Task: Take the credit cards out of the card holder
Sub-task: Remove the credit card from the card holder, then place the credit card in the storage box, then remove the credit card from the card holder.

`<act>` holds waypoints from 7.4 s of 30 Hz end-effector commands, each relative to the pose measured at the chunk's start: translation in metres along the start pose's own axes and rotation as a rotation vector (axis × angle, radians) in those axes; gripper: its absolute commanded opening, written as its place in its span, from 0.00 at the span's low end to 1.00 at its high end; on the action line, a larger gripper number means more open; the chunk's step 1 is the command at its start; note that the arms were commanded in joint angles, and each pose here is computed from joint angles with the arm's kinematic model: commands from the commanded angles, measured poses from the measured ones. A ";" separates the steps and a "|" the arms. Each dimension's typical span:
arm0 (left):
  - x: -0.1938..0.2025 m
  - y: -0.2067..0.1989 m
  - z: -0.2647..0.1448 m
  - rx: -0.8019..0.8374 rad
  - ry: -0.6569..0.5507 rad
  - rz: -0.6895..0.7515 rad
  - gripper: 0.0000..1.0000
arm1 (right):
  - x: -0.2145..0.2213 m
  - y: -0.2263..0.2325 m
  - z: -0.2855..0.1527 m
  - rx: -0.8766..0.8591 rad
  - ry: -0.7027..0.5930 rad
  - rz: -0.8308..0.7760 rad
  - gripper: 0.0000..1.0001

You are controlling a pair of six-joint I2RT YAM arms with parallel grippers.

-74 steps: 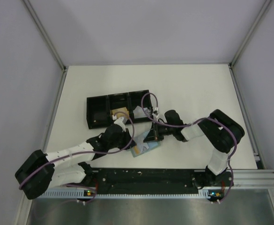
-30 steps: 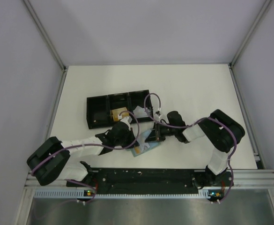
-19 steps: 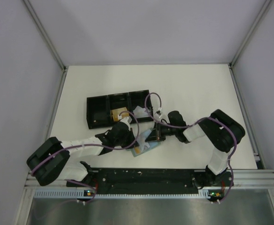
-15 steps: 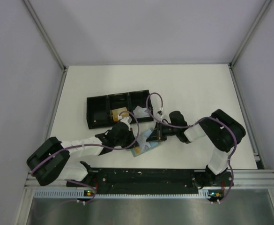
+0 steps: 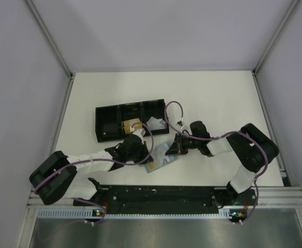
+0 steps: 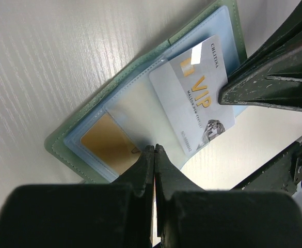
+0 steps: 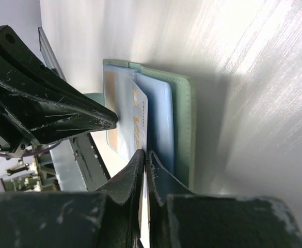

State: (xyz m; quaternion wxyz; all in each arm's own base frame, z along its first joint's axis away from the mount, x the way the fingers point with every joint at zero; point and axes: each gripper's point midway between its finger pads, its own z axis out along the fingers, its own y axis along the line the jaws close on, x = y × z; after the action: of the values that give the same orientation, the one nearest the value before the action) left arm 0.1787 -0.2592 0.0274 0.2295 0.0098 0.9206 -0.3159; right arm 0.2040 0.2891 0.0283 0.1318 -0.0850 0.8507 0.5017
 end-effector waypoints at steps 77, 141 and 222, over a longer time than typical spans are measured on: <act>-0.159 0.052 -0.254 -0.423 -0.869 0.345 0.99 | -0.154 0.045 0.039 0.195 0.548 -1.292 0.00; 0.012 0.035 -0.052 -0.039 0.064 0.060 0.00 | 0.021 0.072 0.058 0.421 0.045 -1.049 0.73; -0.021 0.026 -0.040 -0.073 -0.028 0.098 0.07 | -0.007 0.057 0.052 0.079 0.016 -0.326 0.42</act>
State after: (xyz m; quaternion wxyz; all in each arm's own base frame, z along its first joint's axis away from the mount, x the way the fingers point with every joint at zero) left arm 0.1812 -0.2083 0.0555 0.2504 0.0353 0.9296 -0.2682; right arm 0.2031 0.3563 0.0549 0.2163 -0.2334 0.8530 0.4136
